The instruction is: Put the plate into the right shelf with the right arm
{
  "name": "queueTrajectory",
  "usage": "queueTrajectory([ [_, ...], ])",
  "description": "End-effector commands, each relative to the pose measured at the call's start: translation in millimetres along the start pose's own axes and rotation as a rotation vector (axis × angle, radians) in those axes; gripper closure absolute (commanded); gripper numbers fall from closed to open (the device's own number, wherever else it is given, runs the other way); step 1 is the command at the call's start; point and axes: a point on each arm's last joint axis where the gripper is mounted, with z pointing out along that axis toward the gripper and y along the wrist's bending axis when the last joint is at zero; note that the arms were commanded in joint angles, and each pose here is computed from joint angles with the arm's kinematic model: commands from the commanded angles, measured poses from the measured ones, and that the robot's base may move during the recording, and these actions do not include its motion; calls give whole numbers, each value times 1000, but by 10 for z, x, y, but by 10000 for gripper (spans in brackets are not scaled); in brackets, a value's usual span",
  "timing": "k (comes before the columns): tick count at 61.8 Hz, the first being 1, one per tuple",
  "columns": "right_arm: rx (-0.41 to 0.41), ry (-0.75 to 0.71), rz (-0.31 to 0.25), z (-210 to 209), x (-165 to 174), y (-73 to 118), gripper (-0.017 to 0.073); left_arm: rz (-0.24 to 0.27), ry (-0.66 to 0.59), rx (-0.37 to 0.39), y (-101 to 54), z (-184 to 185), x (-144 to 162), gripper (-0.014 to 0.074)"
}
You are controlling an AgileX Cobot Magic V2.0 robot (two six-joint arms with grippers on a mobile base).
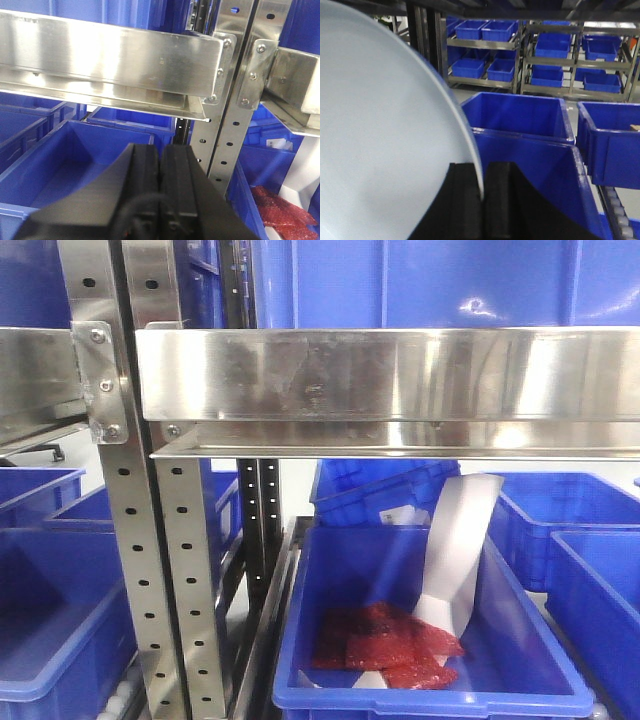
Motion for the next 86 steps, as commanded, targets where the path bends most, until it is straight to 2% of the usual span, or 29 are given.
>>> queueTrajectory([
  [1,15,-139,8,-26,-233,-8,504,-15,-89,-12,11,-8,-52,722],
  [9,9,-57,10,137,-54,-17,503,-15,-89,-12,11,-8,-52,722],
  [15,12,-58,9,175,-27,-23,498,-15,-89,-12,11,-8,-52,722],
  [18,15,-71,9,174,-39,-26,468,-15,-89,-12,11,-8,-52,722],
  [23,17,-81,9,174,-48,-28,339,-15,-89,-12,11,-8,-52,722],
  [28,15,-72,12,174,-40,-26,134,-15,-89,-12,11,-8,-52,722],
  [33,8,-44,14,172,-17,-19,32,-15,-89,-12,11,-8,-52,722],
  [38,0,-29,34,173,-4,-12,56,-15,-89,-12,11,-8,-52,722],
  [42,-7,-30,64,165,-10,-6,126,-15,-89,-12,11,-8,-52,722],
  [48,-13,-44,87,117,-56,4,298,-15,-89,-12,11,-8,-52,722],
  [51,-12,-62,87,49,-119,1,431,-15,-89,-12,11,-8,-52,722],
  [54,-13,-79,85,-15,-177,7,524,-15,-89,-12,11,-8,-52,722],
  [61,-22,-96,74,-202,-304,28,506,-15,-89,-12,11,-8,-52,722],
  [73,-27,-84,-8,-613,-466,72,506,-15,-89,-12,11,-8,-52,722],
  [81,-4,-97,-57,-927,-398,69,506,-15,-89,-12,11,-8,-52,722],
  [86,7,-98,-58,-1104,-235,62,506,-15,-89,-12,11,-8,-52,722],
])
